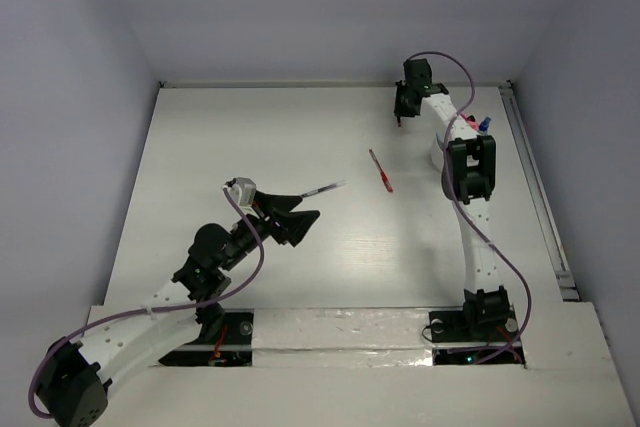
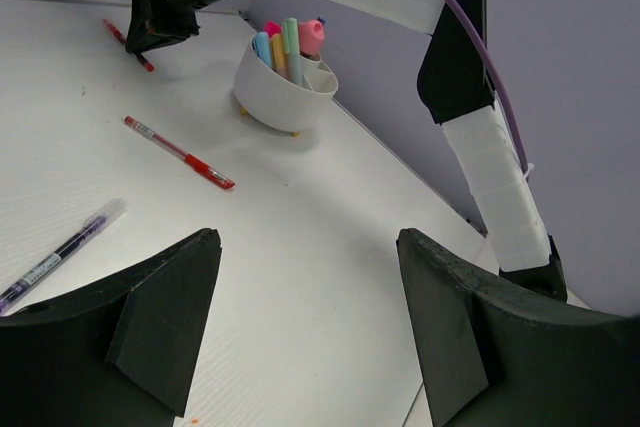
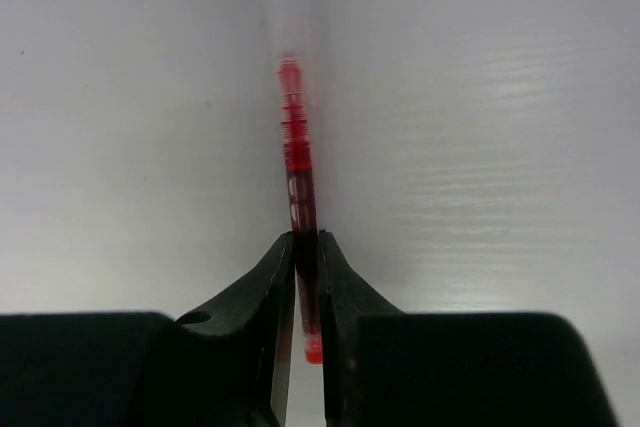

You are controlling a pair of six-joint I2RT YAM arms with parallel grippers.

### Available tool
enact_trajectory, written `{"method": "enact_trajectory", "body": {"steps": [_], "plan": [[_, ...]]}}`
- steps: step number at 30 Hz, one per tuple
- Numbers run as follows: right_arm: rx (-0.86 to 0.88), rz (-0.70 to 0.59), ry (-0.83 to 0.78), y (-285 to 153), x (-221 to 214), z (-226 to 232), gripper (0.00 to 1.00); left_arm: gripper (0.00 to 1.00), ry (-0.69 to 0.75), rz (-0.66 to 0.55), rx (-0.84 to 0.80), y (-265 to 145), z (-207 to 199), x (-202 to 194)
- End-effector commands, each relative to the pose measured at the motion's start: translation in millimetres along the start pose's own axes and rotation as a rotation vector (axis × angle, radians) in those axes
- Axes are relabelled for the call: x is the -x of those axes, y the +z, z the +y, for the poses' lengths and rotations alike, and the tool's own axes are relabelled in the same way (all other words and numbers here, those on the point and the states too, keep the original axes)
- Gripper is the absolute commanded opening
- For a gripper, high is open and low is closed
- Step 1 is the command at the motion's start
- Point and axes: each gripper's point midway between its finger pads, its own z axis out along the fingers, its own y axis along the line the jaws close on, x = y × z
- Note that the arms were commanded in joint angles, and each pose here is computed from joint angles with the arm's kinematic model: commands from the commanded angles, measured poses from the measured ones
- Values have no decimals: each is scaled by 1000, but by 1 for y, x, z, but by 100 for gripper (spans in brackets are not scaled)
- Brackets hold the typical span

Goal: Sort the stationery into containers
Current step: Move the pen to the center of the board.

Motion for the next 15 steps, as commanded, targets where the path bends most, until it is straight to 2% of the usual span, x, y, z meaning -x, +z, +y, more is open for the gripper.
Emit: {"method": "enact_trajectory", "body": {"steps": [1, 6, 9, 10, 11, 14, 15], "plan": [[-38, 101, -74, -8, -39, 13, 13, 68, 24, -61, -49, 1, -11, 16], [-67, 101, -111, -40, -42, 22, 9, 68, 22, -59, -47, 1, -10, 15], [-99, 150, -111, -55, -68, 21, 9, 68, 22, -58, -49, 0, -11, 15], [-95, 127, -95, -72, -61, 22, 9, 68, 20, -59, -49, 0, -11, 16], [-111, 187, -91, -74, -89, 14, 9, 68, 19, -57, -50, 0, -11, 15], [-71, 175, -78, -101, -101, 22, 9, 67, 14, -58, -60, -1, -13, 15], [-89, 229, -81, -104, -130, 12, 10, 67, 13, -60, -63, -1, -14, 15]]}}
